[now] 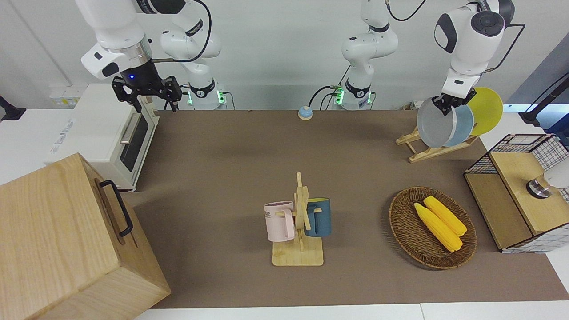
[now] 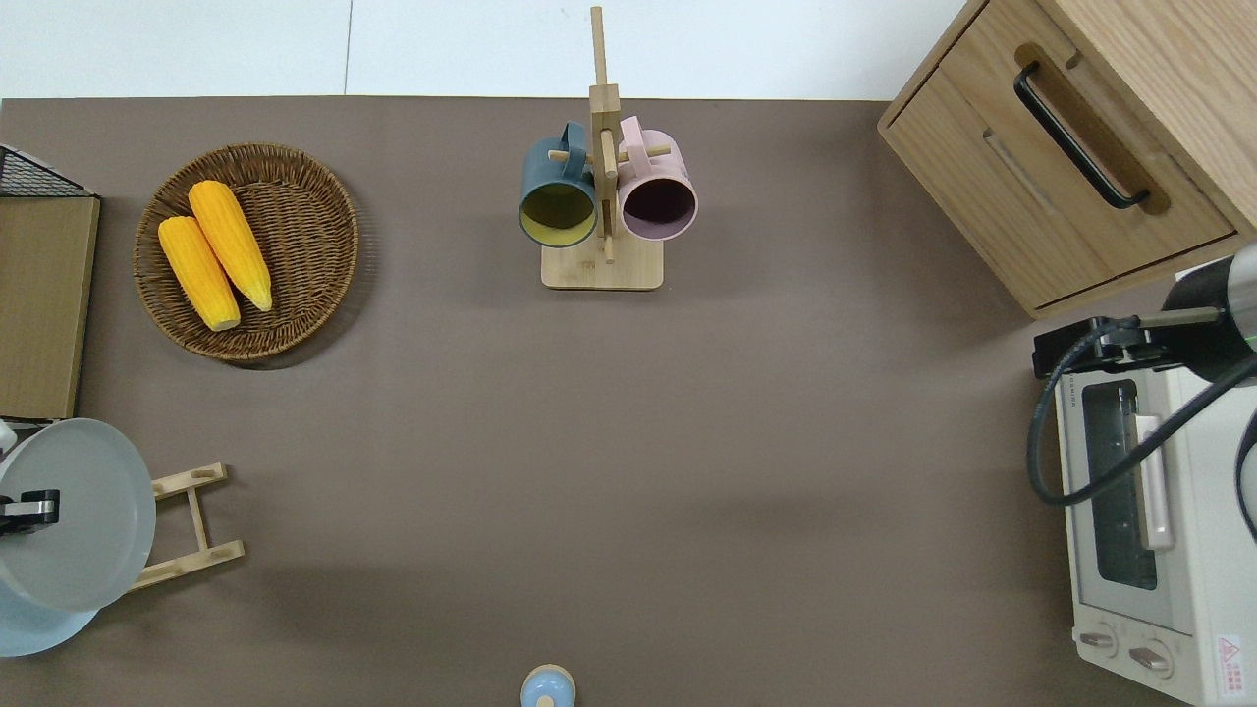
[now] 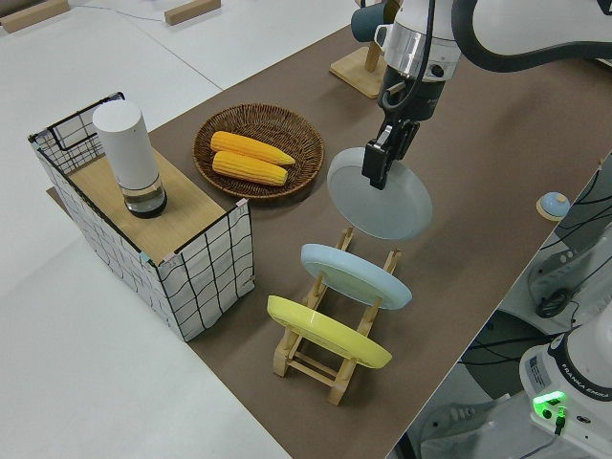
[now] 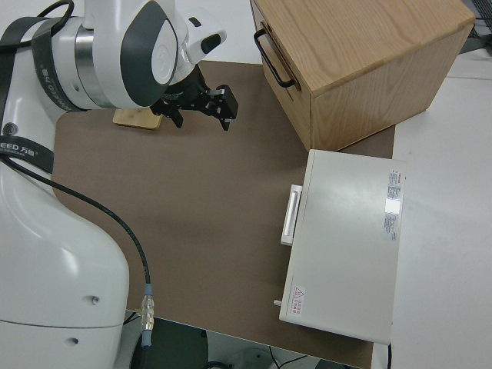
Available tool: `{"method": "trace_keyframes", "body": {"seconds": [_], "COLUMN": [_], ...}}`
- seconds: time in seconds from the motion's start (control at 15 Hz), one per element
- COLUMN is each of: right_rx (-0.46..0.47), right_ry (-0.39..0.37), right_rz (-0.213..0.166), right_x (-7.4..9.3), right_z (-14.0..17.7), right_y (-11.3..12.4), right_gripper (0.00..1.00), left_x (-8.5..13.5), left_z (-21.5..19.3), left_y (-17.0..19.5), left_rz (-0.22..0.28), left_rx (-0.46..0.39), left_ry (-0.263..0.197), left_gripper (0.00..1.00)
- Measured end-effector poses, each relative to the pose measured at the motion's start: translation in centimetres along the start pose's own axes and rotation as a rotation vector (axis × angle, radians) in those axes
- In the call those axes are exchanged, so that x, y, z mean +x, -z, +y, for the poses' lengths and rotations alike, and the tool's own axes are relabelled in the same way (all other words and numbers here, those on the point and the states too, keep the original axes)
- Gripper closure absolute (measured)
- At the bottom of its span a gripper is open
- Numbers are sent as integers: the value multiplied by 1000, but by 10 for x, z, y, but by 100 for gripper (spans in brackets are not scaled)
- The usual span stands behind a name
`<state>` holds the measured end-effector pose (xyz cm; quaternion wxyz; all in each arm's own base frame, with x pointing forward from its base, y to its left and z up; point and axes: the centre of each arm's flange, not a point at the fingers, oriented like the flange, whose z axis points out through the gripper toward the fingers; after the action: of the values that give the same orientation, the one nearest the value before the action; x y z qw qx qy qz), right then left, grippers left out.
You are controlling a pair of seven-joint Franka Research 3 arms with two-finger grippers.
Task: Pick gray plate from low plate rack and place it on table with left arm
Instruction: 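Lift the gray plate out of the rack with the left gripper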
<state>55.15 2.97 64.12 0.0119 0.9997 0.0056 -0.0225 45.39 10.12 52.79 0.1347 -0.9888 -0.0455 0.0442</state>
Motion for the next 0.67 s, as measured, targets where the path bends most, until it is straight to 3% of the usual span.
{"method": "trace_keyframes", "body": {"seconds": [0.67], "right_rx": [0], "right_ry": [0], "right_rz": [0], "right_x": [0], "right_z": [0], "right_y": [0], "right_gripper": [1], "left_x": [-6], "left_z": [31], "left_y": [24], "left_rz": [-60], "left_rx": [-370], "left_ry": [98], "left_gripper": [92]}}
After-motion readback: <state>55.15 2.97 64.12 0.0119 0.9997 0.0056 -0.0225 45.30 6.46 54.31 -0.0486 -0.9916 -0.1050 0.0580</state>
